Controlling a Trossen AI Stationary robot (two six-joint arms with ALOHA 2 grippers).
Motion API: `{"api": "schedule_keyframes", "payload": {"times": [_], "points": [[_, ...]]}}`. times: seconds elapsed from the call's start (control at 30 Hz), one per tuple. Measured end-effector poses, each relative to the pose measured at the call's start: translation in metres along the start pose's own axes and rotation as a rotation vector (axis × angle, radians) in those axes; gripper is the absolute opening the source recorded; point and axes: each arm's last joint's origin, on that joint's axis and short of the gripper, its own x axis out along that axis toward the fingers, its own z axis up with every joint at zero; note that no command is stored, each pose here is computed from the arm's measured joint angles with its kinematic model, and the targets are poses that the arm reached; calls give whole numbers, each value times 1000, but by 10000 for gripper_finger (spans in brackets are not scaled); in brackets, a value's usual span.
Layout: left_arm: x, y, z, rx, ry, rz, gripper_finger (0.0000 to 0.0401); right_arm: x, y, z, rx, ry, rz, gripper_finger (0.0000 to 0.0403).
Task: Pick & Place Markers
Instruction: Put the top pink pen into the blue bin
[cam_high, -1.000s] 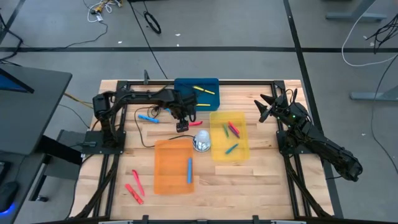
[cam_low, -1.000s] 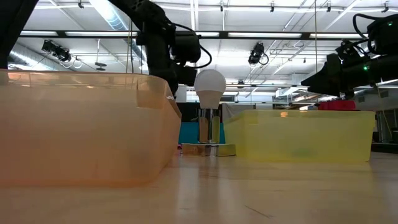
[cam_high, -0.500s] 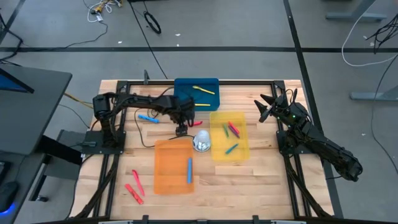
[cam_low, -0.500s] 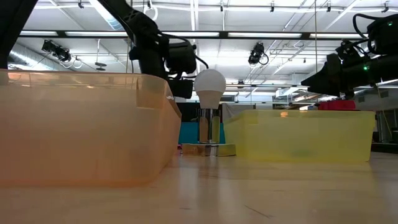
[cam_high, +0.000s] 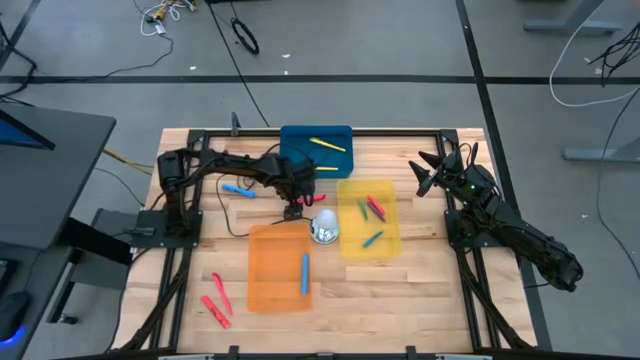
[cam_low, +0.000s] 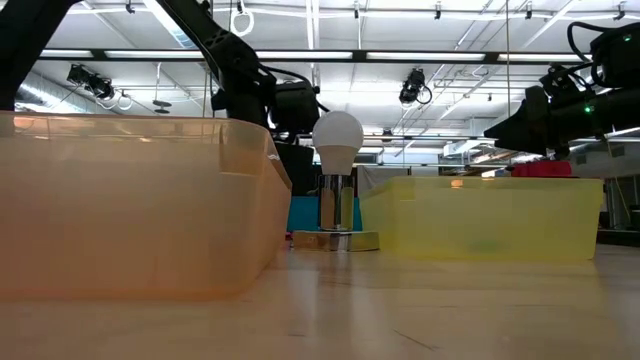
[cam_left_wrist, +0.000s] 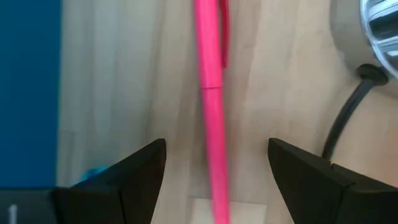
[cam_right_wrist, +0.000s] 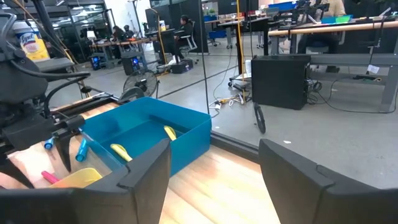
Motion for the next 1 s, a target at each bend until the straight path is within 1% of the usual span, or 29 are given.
{"api": "schedule_keyframes", "payload": {"times": [0.1, 0.2, 0.63, 0.7, 0.87, 1.0], "points": [[2, 0, 0, 35, -1, -5, 270, 0, 0, 0, 0, 0, 0, 245], [3, 0, 1, 39, 0, -8, 238, 0, 0, 0, 0, 0, 0, 245], [4, -2, 1, 48, -5, -6, 47, 0, 0, 0, 0, 0, 0, 245], [4, -2, 1, 48, -5, -9, 25, 0, 0, 0, 0, 0, 0, 245], [4, -2, 1, 43, -3, -6, 23, 0, 0, 0, 0, 0, 0, 245], [2, -2, 1, 0, -2, 9, 23, 0, 0, 0, 0, 0, 0, 245]]}}
